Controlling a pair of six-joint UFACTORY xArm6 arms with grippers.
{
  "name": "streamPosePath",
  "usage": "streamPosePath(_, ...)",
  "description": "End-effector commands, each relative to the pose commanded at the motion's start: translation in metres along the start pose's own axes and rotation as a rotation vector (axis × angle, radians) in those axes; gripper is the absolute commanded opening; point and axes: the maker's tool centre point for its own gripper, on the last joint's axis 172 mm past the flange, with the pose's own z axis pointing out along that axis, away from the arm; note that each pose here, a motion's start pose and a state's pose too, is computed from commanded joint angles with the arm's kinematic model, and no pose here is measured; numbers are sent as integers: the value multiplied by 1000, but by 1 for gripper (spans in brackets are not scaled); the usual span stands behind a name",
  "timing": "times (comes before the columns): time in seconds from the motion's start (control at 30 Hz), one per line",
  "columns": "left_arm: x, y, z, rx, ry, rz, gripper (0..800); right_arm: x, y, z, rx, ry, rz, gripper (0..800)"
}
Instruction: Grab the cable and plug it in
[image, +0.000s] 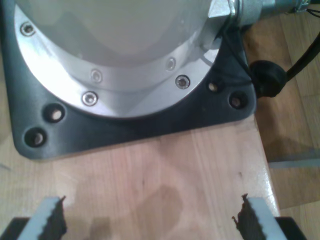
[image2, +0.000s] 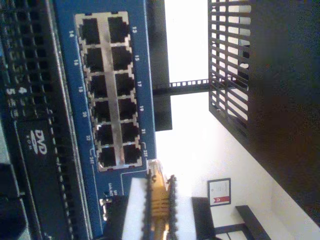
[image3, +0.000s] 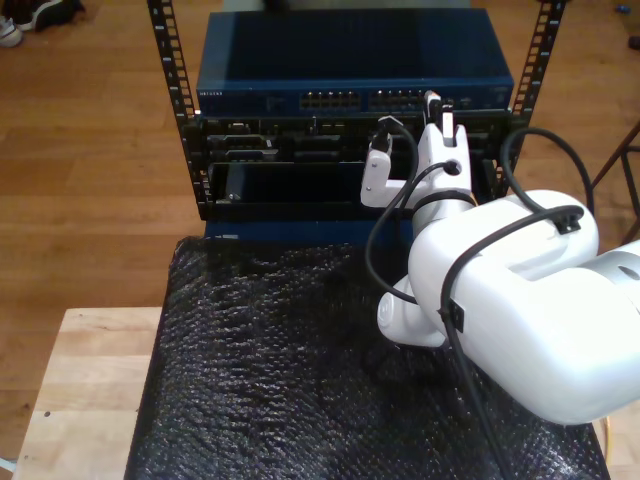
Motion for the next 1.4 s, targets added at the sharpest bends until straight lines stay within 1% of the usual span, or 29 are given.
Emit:
streamPosePath(0.2, 0, 0, 0, 0, 0, 0, 800, -7, 3, 4, -7, -34, 14, 0)
streamPosePath(0.37, 0, 0, 0, 0, 0, 0, 800, -6, 1, 3, -3, -32, 13, 0)
streamPosePath(0.5, 0, 0, 0, 0, 0, 0, 800, 5, -3, -1, 4, -14, 13, 0)
streamPosePath(0.87, 0, 0, 0, 0, 0, 0, 800, 9, -10, -3, 14, -12, 12, 0)
streamPosePath(1.4, 0, 0, 0, 0, 0, 0, 800, 11, -15, 4, 3, -16, 17, 0)
